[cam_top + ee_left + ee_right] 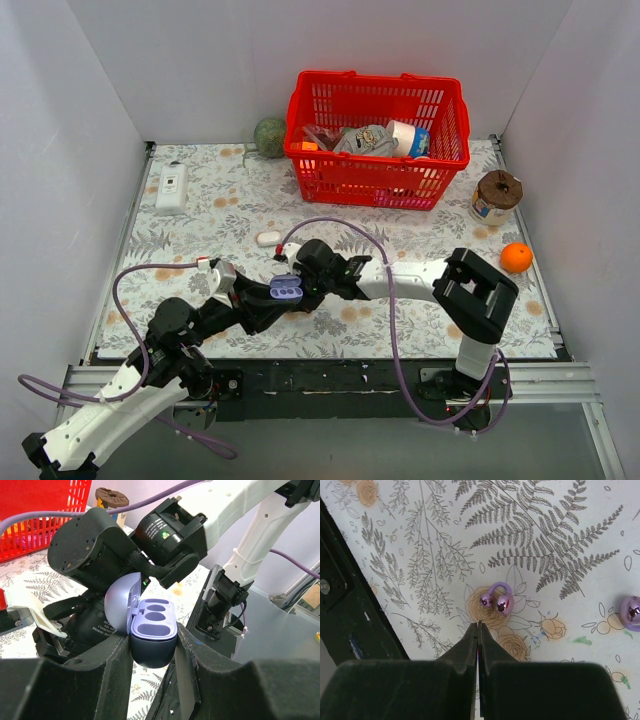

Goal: Insert the wireless bluetooth earbuds into the charging case
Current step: Adjust the earbud at the center of the board.

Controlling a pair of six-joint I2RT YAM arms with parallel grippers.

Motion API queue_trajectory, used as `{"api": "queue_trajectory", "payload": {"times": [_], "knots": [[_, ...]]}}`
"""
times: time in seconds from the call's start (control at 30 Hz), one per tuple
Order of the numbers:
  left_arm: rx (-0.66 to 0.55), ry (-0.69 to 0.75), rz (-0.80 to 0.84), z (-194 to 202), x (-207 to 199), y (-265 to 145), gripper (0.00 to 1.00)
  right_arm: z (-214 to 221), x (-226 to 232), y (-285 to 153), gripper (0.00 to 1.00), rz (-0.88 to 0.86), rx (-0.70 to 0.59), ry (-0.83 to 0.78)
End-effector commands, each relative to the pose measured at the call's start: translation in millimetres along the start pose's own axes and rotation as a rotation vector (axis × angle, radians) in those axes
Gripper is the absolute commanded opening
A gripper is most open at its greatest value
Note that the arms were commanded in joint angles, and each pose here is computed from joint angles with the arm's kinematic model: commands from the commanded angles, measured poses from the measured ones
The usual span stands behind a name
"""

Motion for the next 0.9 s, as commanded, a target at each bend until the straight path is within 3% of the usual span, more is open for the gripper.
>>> {"api": "queue_trajectory", "payload": {"times": [0.0,0.47,0.87], "knots": [[-0.050,0.011,0.013,-17,-7,-3,0.00,1,-12,8,0.01,0.049,-0.011,0.013],[-0.043,0.012,0.008,-15,-5,-2,0.00,2,-38,23,0.01,0.132,0.040,-0.008],[-0.043,0.015,0.004,-15,-4,-1,0.00,-29,-52,33,0.04,0.116,0.028,-0.064]]}}
Point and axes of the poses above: each gripper's point midway between its finger pads, its own y axis out along the fingers, its own x axis along the line the jaws close on, z = x × y, the point moved 2 cm from there along -y, back along the fingers, and after that the axes turned 2 degrees about y, right-handed, at the moved point
